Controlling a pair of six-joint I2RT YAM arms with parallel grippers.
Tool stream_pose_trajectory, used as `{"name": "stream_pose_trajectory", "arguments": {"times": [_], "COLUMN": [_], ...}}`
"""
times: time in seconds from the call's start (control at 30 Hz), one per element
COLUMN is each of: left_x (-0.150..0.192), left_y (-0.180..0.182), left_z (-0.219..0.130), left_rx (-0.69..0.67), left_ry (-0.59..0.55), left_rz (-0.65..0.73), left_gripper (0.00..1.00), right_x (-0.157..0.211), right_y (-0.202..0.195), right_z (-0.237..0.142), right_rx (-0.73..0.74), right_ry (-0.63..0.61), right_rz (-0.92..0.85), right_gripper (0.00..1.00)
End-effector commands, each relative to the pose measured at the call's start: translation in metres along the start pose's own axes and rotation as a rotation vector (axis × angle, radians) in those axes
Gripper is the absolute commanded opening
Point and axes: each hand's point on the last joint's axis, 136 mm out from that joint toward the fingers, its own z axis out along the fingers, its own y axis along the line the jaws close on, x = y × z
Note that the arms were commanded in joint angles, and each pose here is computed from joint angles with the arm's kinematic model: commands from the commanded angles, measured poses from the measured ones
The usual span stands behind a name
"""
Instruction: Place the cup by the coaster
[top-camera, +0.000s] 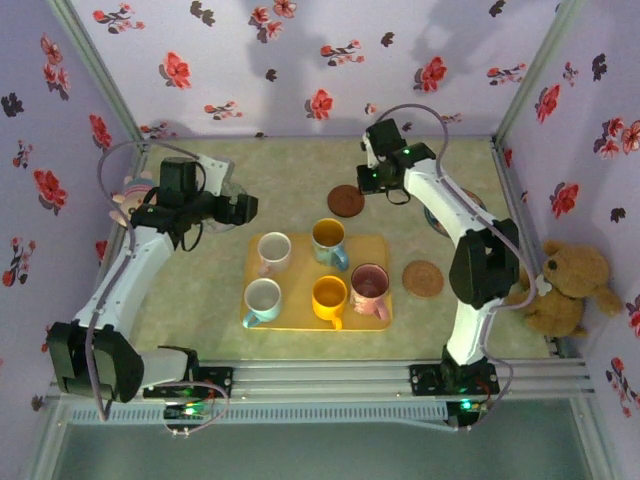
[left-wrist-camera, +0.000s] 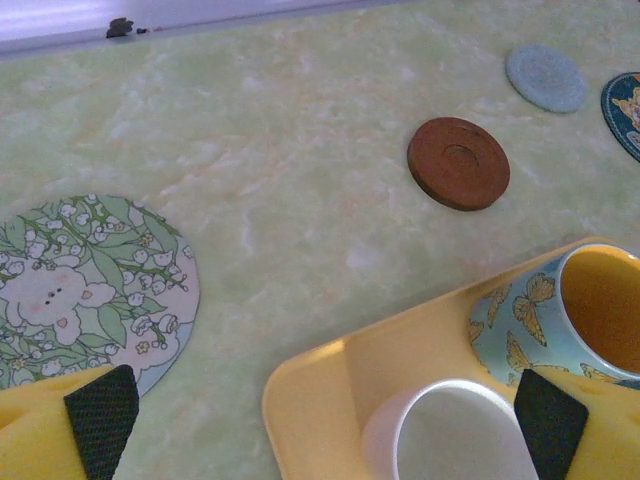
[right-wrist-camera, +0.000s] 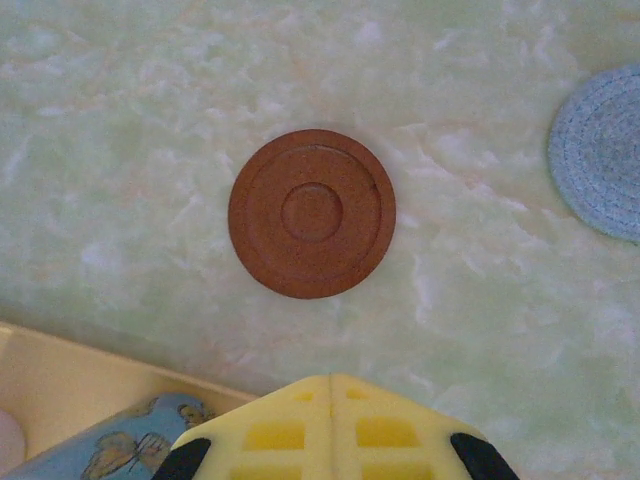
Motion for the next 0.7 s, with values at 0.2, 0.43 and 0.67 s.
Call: {"name": "stream_pose_trajectory", "arguments": {"times": [0.2,0.43,0.67], "left_x": [-0.002,0.002,0.002], "left_y": [0.000,0.004,0.004], "left_z": [0.018,0.032,0.035], "left_rx": [0.032,0.038,0.039], "left_ry": [-0.024,-0.020,-0.025], "left_rz": [0.016,-0.012,-0.024], "left_gripper": [1.00,1.00,1.00], "right_x": [-0.007,-0.011,-0.009], "right_y": [-0.012,-0.023,-0.025], "right_z": [0.046,0.084,0.118], "right_rx": [0.013,0.078,0.086], "right_ry": [0.070,0.095,0.144], "right_rz": [0.027,0.069,0.092], "right_gripper": [0.00,0.00,0.00]}}
